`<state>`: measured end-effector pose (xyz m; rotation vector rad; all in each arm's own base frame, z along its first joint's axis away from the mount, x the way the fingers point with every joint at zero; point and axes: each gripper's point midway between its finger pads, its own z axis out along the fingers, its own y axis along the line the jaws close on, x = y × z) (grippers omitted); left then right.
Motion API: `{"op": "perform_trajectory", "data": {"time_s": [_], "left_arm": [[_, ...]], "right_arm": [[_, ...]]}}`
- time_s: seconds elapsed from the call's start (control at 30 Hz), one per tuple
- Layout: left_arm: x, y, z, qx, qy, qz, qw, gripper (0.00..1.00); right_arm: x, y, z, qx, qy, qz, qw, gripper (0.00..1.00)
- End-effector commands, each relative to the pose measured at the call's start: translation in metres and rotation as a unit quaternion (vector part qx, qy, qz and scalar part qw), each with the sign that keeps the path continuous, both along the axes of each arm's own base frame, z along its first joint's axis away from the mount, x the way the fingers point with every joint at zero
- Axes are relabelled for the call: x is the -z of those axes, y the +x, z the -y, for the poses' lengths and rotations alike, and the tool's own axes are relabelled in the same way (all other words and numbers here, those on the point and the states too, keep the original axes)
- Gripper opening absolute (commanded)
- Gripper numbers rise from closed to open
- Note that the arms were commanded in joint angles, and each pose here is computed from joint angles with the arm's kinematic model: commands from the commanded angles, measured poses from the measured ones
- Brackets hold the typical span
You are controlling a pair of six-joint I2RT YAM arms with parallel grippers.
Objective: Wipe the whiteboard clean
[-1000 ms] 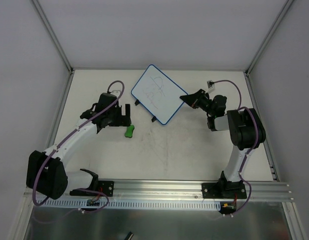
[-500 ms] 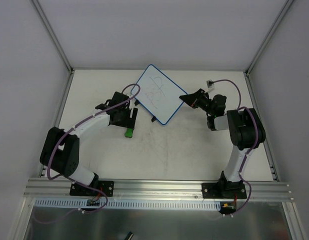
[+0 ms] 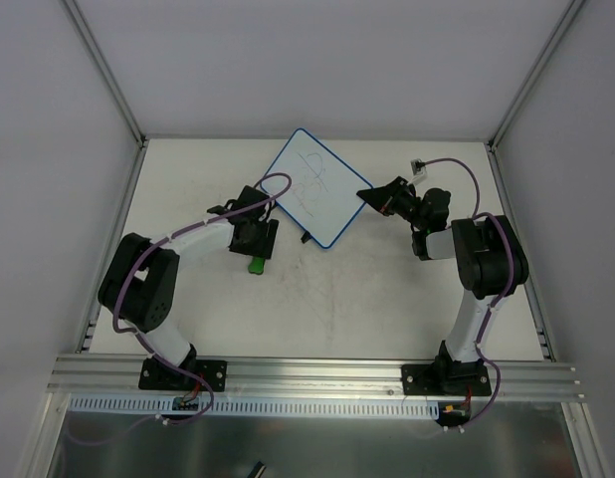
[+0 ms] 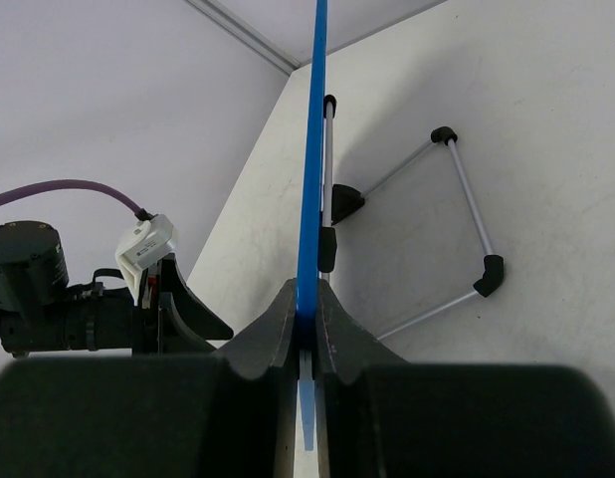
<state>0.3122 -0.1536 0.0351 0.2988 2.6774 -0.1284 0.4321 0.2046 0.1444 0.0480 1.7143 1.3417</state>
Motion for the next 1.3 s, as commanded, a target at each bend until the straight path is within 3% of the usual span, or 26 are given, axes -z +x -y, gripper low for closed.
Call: {"op": "perform_trajectory", "data": {"time_s": [0.0,0.7,0.8,1.27], "left_arm": [[-0.011,0.008,0.007,-0.018,-0.012,0.023,0.999,0.6],[0.01,0.006,0.009,-0.044,-0.01,0.002,0.999,0.55],[0.011,0.005,0.008,-0.045,-0.009,0.001,0.999,0.48],[0.012,0.0,0.007,-0.042,-0.01,-0.003,0.999,0.43]], "right_arm": [[-0.035,0.0,-0.011,-0.026,0.008,0.082,0.996,0.0],[-0.033,0.001,-0.011,-0.027,0.009,0.079,0.996,0.0],[-0.034,0.001,-0.01,-0.026,0.01,0.08,0.996,0.0],[-0.032,0.002,-0.01,-0.024,0.01,0.077,0.997,0.0]]}}
